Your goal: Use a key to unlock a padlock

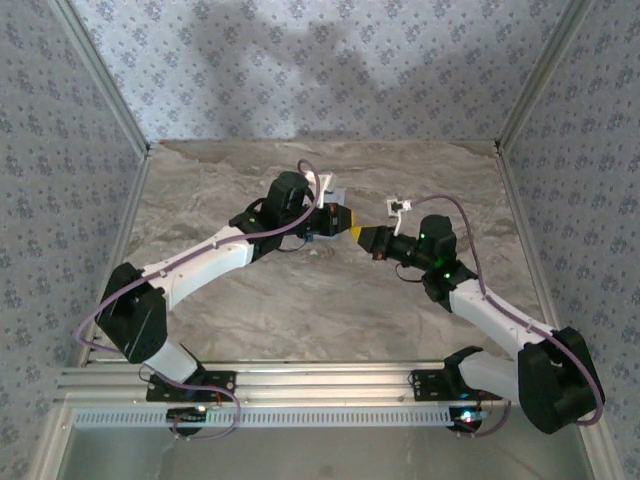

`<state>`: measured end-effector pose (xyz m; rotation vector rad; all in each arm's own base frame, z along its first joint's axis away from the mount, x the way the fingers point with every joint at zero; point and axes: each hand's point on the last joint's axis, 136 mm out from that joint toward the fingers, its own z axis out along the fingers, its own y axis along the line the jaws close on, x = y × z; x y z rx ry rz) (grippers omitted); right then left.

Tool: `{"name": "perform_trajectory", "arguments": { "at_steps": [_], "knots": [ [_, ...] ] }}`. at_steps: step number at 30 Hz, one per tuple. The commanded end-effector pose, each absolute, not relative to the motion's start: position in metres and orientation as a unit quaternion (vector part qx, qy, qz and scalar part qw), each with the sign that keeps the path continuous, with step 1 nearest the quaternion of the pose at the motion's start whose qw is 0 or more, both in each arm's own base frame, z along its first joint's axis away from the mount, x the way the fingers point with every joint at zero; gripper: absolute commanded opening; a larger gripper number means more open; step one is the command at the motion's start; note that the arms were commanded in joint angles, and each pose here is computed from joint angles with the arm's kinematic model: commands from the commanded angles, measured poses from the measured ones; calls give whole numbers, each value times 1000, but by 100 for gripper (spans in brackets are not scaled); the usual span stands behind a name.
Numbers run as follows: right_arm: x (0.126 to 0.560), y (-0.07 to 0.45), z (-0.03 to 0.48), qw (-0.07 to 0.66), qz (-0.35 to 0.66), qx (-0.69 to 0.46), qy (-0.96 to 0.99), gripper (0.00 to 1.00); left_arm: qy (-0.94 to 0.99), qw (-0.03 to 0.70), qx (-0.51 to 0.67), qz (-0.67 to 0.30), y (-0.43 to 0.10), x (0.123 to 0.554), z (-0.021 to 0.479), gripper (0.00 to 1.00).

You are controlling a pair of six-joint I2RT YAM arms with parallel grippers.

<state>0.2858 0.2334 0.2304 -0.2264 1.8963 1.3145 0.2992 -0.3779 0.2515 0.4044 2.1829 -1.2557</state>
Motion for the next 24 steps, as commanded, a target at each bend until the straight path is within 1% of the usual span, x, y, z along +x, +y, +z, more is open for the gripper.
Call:
{"name": "perform_trajectory", "arguments": {
  "at_steps": [1, 2, 6, 7, 9, 11, 14, 17, 20, 24],
  "knots": [
    [290, 228, 233, 411, 503, -87, 755, 0, 804, 319, 157, -476, -372, 300, 280, 11],
    [289, 226, 230, 410, 498, -85, 759, 0, 805, 321, 154, -475, -370, 302, 281, 14],
    [288, 215, 217, 406, 469, -81, 780, 0, 812, 332, 135, -460, -353, 313, 280, 41],
    [287, 212, 214, 406, 460, -82, 785, 0, 816, 335, 130, -453, -348, 317, 278, 47],
    [285, 204, 203, 399, 436, -78, 802, 0, 828, 343, 118, -427, -332, 327, 272, 53],
    [283, 196, 194, 394, 414, -73, 817, 0, 848, 347, 110, -385, -315, 338, 257, 61],
    [280, 180, 180, 386, 363, -64, 846, 0, 877, 344, 113, -315, -297, 352, 233, 65],
    [277, 163, 167, 373, 319, -45, 870, 0, 899, 332, 130, -255, -290, 365, 212, 66],
    [273, 149, 156, 357, 289, -23, 888, 0, 910, 312, 143, -234, -297, 377, 194, 66],
    [271, 143, 147, 342, 281, -8, 896, 0, 916, 287, 159, -230, -315, 390, 172, 66]
  ]
}}
